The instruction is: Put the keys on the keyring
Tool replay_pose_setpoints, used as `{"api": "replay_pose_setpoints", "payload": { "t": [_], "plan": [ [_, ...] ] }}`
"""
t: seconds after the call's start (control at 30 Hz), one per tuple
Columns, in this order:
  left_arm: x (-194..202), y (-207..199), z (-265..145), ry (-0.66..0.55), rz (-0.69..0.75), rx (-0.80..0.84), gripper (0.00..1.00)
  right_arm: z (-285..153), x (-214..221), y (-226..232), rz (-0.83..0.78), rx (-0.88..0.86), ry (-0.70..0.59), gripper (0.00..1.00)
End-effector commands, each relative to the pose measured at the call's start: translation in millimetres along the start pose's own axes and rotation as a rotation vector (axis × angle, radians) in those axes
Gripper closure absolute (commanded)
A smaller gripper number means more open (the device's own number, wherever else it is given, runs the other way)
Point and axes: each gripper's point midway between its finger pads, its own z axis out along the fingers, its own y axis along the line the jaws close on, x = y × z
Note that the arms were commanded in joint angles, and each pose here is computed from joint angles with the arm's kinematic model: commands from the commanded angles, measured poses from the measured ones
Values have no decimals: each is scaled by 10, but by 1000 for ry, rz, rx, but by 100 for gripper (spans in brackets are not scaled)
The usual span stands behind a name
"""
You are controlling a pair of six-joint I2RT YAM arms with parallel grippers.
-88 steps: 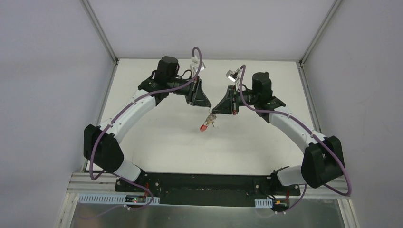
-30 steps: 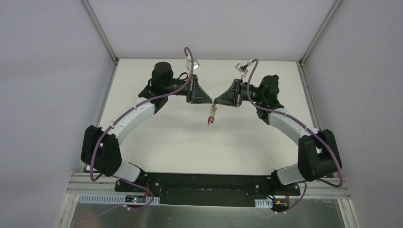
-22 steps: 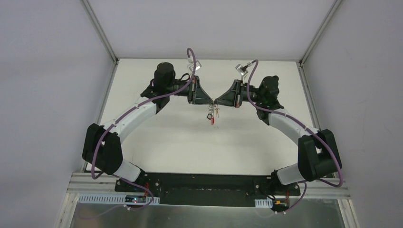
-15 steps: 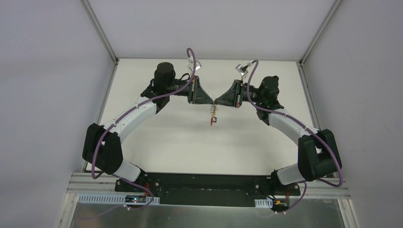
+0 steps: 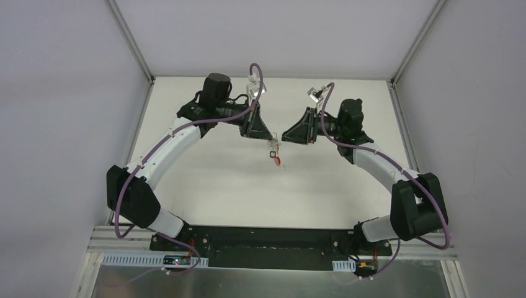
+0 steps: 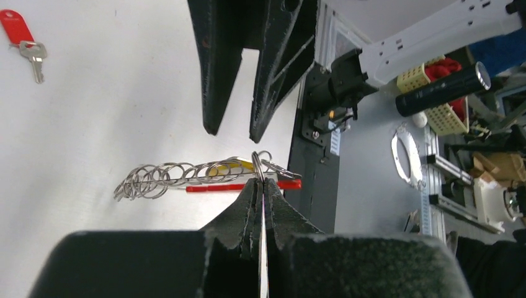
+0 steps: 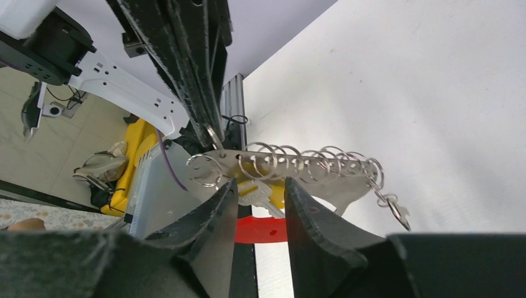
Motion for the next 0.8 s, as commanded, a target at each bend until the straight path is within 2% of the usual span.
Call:
{"api": "replay_pose_setpoints", "payload": {
  "t": [0.0, 0.23, 0.53, 0.77],
  "plan": [
    [241, -160, -109, 147, 104, 2, 100, -68, -121, 191, -158, -10, 21, 63],
    [437, -268, -107, 278, 127, 26, 100, -50, -130, 382, -188, -79, 53, 55],
    [384, -360, -31, 258, 125, 56, 100, 41, 88, 603, -206, -183, 129, 51],
    [379, -389, 38, 249, 104, 85, 100, 139, 215, 586, -202, -188, 165, 56]
  ]
}}
